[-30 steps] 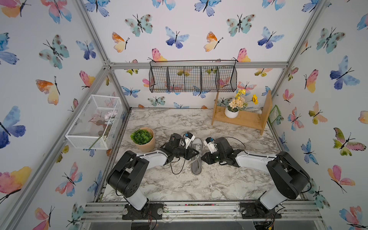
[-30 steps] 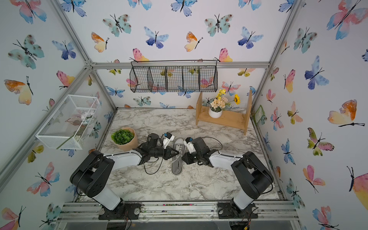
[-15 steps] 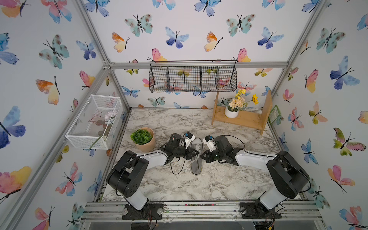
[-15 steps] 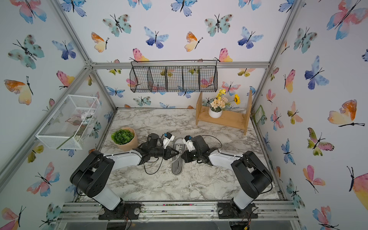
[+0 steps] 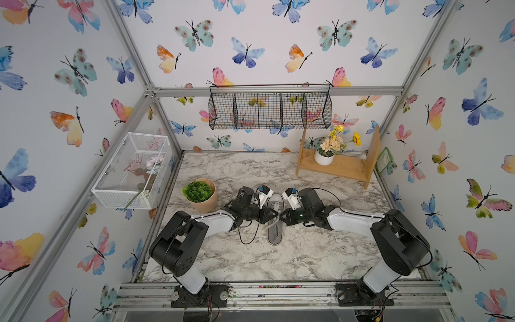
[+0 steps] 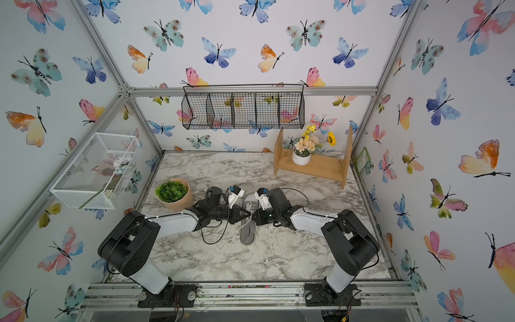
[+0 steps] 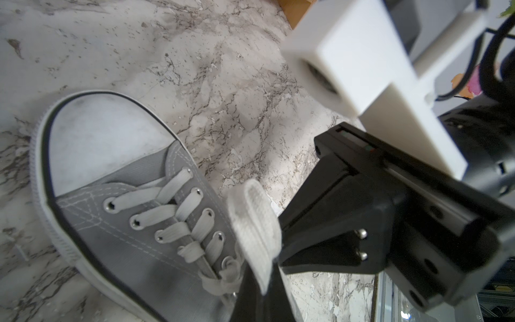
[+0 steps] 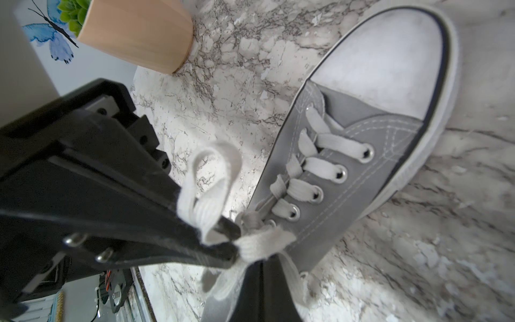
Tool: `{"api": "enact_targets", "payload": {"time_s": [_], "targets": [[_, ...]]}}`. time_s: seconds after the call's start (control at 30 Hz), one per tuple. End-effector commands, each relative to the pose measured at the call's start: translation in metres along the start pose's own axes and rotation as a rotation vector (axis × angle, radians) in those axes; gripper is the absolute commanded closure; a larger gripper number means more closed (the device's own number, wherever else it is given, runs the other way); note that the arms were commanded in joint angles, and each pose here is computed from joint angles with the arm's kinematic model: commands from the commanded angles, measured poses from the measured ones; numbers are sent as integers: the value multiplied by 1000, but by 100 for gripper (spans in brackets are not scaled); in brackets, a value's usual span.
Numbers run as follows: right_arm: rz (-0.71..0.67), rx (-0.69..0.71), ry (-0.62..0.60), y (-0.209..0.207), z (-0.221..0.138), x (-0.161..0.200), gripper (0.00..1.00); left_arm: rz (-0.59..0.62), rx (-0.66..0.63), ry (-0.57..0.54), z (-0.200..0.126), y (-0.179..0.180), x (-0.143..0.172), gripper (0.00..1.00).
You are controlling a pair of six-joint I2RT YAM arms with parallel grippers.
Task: Tie the shoes
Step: Cross the shoelace with the shoelace.
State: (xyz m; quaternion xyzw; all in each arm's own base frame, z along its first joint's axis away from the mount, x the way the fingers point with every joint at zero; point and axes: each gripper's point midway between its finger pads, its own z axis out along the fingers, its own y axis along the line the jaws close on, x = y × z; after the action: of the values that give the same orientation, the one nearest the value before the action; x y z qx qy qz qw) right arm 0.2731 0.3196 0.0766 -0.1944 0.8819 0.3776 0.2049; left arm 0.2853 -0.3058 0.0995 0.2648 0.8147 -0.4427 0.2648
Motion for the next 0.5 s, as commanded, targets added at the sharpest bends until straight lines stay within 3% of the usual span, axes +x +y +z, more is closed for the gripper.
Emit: {"api": "enact_targets", "payload": {"time_s": [0.0, 0.47], "targets": [[25, -14, -49, 4, 0, -16, 96, 6, 11, 4, -1, -4, -3, 100], [-104, 98, 1, -21, -5, 8, 76, -2, -6, -4, -2, 1, -12, 100]]}}
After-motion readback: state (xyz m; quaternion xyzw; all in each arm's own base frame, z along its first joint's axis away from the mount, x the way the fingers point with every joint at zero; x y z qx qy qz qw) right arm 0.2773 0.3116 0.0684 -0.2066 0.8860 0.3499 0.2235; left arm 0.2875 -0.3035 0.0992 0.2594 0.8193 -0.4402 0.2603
